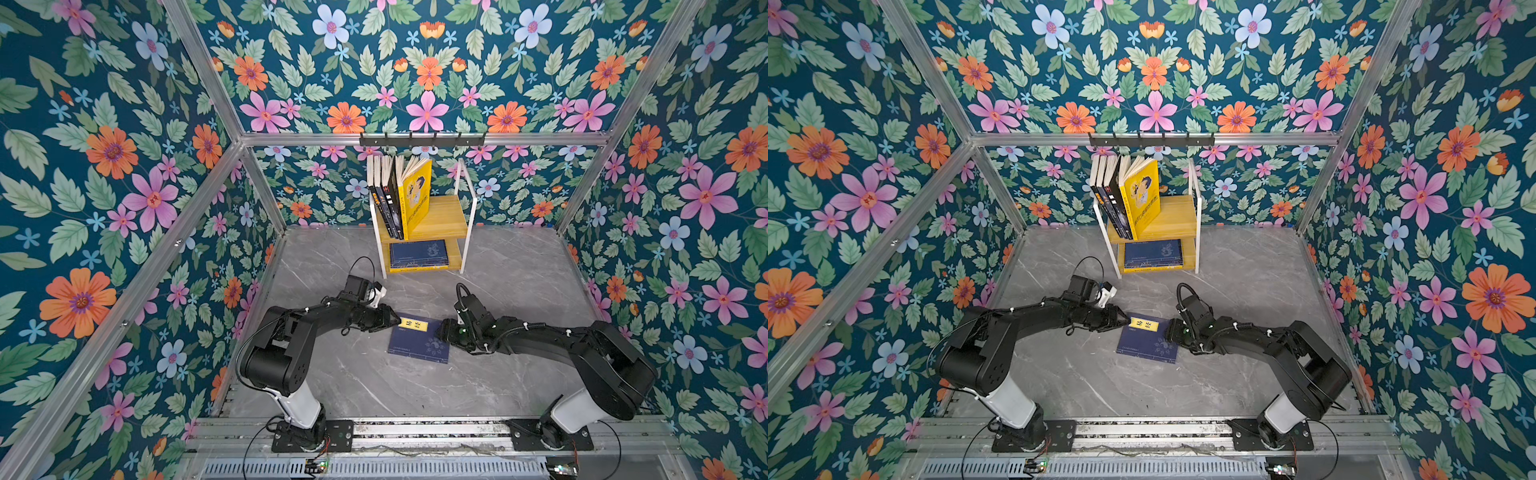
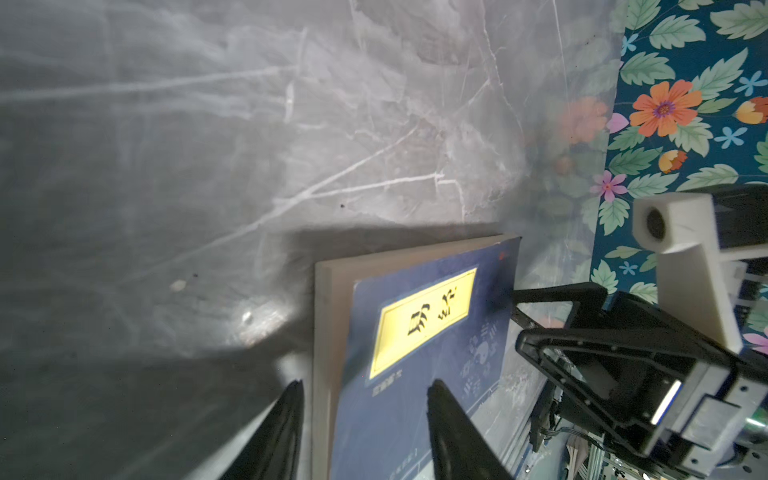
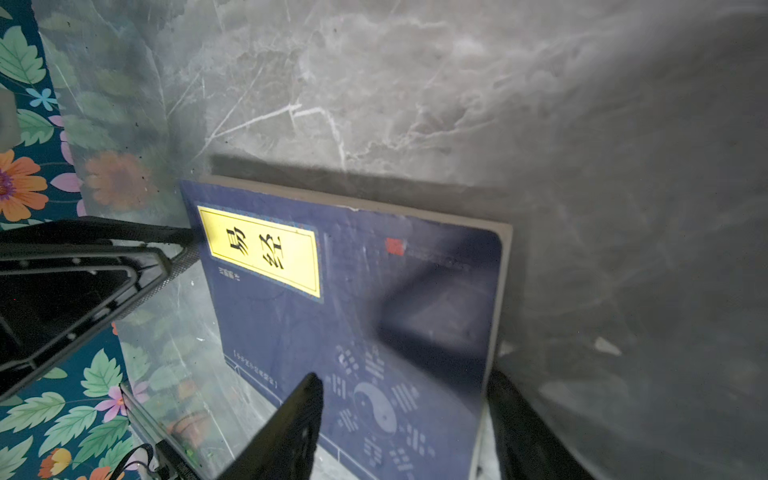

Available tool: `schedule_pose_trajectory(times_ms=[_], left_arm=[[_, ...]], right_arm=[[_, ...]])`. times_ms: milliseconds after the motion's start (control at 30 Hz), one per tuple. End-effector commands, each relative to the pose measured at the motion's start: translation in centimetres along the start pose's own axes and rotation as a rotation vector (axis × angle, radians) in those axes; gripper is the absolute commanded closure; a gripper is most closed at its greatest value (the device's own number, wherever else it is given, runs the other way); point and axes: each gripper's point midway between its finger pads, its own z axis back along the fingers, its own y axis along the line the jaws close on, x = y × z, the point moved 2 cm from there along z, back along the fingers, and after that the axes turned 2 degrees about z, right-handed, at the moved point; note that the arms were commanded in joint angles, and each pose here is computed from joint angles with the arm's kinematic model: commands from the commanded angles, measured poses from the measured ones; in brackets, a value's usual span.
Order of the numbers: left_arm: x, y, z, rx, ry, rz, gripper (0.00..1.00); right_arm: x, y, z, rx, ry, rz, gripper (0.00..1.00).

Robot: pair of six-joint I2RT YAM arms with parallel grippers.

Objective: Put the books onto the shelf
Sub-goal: 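Move both grippers to the dark blue book's edges on the table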

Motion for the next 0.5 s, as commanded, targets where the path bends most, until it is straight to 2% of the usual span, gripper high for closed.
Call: schedule_pose_trajectory(times_ms=[0,67,233,400,467], left_arm=[[0.1,-0.8,0.0,-0.046,0.003,-0.008,0.51],[0.0,-0.7,-0.3,-0.042,0.016,-0.005,0.52],[0.5,-1.6,0.2,-0.057,0.014,0.013,0.65],[1.1,-2.5,1.2,-0.057,-0.013,-0.005,0.93],[1.0,-3.1,1.5,-0.077,-0.018,-0.01,1.0]], right_arm=[[0.4,0.8,-0.3,0.034,-0.008,-0.014,0.37],[0.4,0.9,-0.7,0.032,0.001,-0.008,0.38],[0.5,0.9,-0.8,0.025,0.0,-0.005,0.39],[0.7,0.5,-0.4,-0.019,-0.001,0.021,0.38],[0.9,0.7,0.2,-0.02,-0.017,0.047,0.38]])
